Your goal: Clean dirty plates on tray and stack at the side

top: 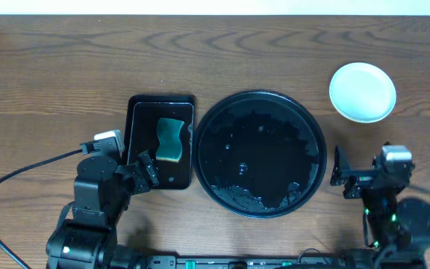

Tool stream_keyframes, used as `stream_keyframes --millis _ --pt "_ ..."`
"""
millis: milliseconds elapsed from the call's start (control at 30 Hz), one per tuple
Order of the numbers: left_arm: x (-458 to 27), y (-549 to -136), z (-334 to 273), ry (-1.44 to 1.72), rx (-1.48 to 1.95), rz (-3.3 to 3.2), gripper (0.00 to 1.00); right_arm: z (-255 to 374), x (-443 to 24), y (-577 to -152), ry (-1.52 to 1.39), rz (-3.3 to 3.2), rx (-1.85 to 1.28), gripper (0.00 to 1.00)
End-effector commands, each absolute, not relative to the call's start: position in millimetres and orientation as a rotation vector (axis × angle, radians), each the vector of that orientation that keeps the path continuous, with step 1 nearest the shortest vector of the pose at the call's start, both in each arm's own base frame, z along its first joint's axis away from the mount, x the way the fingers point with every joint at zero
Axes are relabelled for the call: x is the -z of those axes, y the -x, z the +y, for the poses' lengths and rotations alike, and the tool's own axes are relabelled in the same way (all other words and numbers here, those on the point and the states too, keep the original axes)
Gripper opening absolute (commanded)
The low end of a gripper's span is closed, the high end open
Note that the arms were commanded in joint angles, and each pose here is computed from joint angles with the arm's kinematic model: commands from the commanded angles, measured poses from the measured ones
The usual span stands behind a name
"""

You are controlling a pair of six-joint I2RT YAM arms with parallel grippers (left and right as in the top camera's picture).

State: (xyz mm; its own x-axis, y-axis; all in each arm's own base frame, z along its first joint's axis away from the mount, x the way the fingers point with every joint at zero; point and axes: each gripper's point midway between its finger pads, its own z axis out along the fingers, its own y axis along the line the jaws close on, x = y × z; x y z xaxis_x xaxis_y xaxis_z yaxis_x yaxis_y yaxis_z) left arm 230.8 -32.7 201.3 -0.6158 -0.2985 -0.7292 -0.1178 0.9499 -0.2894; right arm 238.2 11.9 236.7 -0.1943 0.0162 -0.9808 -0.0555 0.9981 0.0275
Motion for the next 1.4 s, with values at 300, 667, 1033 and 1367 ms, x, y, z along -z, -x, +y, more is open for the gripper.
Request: stream_keyframes --millis 300,667,1033,1367 --pt "-197.9 -230.7 -31.2 0.312 0.265 2.239 0.86 11.1 -225.3 -241.9 0.018 1.425 -0.072 0.99" --pt "-197.9 -230.7 -31.2 0.312 0.265 2.239 0.86 8.8 -174.1 -246.7 0.087 1.572 0.021 0.99" --pt "-197.9 -230.7 -31.2 0.312 0.265 2.239 0.86 11.6 -156.7 -245.9 0.098 1.642 0.004 0.99" --pt "-197.9 -230.7 -31.2 0.312 0.265 2.239 0.86 11.6 -156.6 -245.9 0.097 1.642 0.005 0.99"
